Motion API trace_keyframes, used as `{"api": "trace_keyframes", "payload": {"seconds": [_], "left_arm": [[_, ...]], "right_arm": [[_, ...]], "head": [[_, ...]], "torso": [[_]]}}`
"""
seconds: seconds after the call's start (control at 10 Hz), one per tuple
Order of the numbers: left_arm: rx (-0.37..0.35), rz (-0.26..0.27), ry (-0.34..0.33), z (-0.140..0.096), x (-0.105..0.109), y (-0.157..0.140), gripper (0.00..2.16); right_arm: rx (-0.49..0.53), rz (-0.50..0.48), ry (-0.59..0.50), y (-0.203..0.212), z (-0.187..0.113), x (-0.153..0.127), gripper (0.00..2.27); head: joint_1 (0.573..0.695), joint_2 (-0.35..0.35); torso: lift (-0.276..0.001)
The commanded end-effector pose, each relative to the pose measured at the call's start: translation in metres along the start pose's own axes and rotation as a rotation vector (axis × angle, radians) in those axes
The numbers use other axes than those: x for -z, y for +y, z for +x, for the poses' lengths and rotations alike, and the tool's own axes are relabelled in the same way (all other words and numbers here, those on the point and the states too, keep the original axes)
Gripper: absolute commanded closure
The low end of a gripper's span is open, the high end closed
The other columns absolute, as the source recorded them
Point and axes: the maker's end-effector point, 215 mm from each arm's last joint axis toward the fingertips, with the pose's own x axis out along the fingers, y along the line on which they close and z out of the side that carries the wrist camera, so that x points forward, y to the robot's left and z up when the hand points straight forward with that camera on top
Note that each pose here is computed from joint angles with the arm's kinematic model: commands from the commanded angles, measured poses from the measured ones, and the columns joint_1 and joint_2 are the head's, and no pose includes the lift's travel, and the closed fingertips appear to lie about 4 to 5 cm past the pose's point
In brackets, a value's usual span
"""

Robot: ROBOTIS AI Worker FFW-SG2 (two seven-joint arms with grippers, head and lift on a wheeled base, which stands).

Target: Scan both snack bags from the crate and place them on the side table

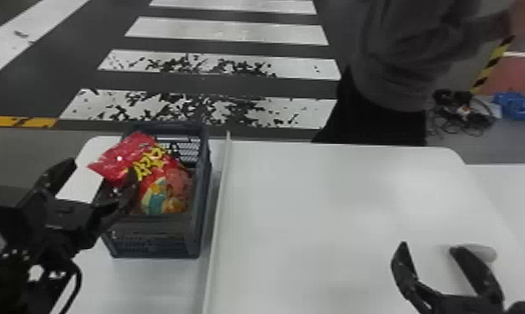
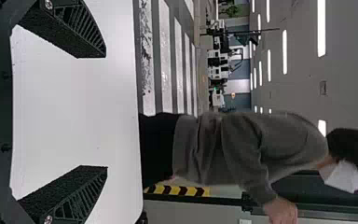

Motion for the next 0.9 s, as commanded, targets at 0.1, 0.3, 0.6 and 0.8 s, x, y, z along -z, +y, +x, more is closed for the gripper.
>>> {"api": "trace_keyframes", "payload": {"seconds": [0.1,0.3,0.6,0.8], "left_arm": [[-0.048,-0.027,0.014,0.003,0.006,0.029,0.04],[-0.074,-0.044,0.036,0.021,0.013,0.048,0.04],[-0.052,-0.089,0.098,0.052,0.035,0.050,0.04],[-0.018,-0.114,0.131,0.063,0.052,0.042,0.04]], "right_arm": [[0.000,-0.001,-0.003,0.000,0.001,-0.001,0.07],[-0.001,-0.002,0.002,0.001,0.001,0.001,0.07],[0.003,-0.005,0.005,-0.002,0.000,0.002,0.07],[0.003,-0.003,0.005,-0.002,0.001,0.002,0.07]], "head": [[0.695,0.006],[0.695,0.027],[0.695,0.052],[0.695,0.048]], "torso": [[-0.098],[-0.098],[-0.098],[-0.098]]}}
